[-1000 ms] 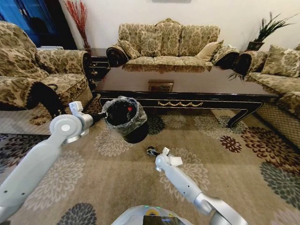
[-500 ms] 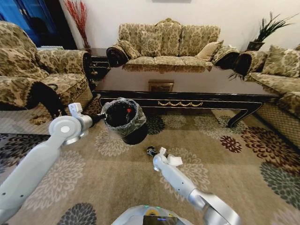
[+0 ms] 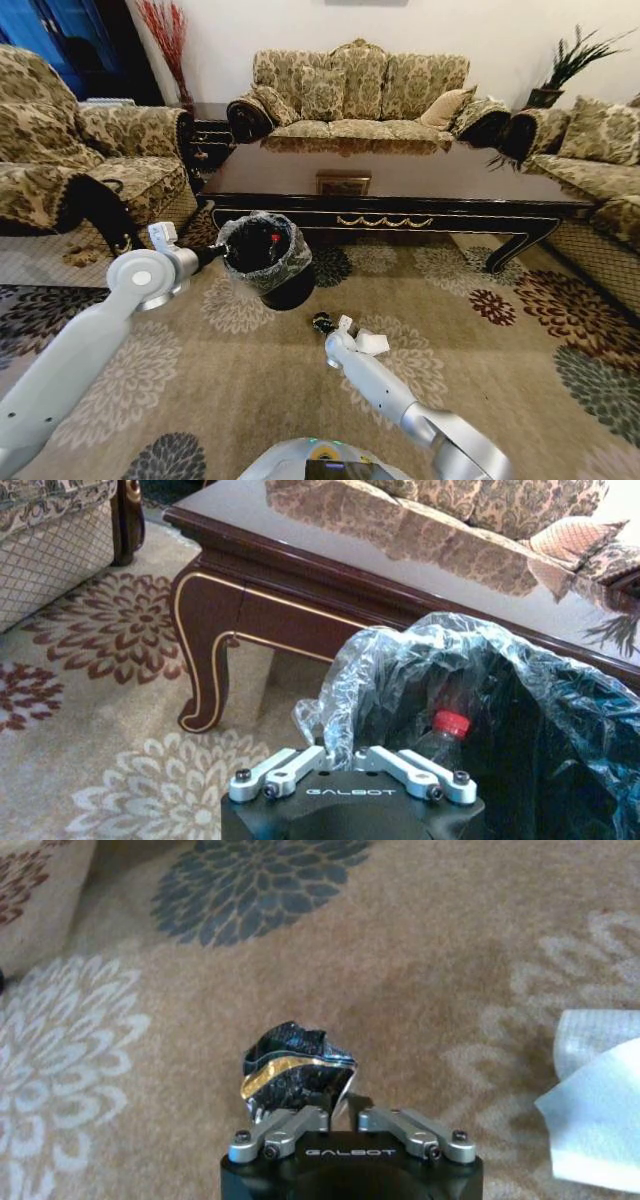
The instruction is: Move to the front of the table and pick up the trash from the floor, then place it into the trash bin.
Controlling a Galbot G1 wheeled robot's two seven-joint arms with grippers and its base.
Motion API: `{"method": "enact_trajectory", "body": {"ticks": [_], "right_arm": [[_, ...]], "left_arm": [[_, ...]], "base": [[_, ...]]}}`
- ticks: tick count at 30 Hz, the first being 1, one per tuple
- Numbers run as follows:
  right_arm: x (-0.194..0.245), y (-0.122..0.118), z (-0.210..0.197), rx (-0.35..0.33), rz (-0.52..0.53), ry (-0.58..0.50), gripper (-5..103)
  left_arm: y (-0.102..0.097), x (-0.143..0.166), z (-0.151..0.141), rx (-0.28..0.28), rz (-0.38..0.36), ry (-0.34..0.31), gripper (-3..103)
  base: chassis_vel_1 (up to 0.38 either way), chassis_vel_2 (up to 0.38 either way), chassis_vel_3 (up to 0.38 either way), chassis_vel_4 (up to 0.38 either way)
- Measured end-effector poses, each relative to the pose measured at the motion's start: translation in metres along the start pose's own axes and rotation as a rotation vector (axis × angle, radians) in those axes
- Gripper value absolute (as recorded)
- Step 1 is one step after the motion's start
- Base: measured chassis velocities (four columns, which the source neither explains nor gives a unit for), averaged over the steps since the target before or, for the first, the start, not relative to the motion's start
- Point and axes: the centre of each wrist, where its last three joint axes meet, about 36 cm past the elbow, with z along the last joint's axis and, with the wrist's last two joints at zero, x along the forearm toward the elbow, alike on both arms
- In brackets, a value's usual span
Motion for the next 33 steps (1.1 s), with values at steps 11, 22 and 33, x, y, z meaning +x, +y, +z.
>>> {"method": "enact_trajectory", "body": {"ticks": [11, 22, 33], "right_arm": [[-0.001, 0.003, 0.007, 0.027, -0.008, -0.007, 0], [0.000, -0.004, 0.003, 0.031, -0.011, -0.037, 14], [0.004, 0.013, 0.010, 0.013, -0.108, -0.099, 57]], "left_arm": [[0.001, 0.001, 0.000, -0.001, -0.004, 0.001, 4], [0.001, -0.006, 0.001, 0.000, -0.004, 0.007, 4], [0.002, -0.004, 0.001, -0.003, -0.010, 0.006, 4]], "base": [[0.000, 0.000, 0.000, 0.000], [0.000, 0.000, 0.000, 0.000], [0.000, 0.000, 0.000, 0.000]]}}
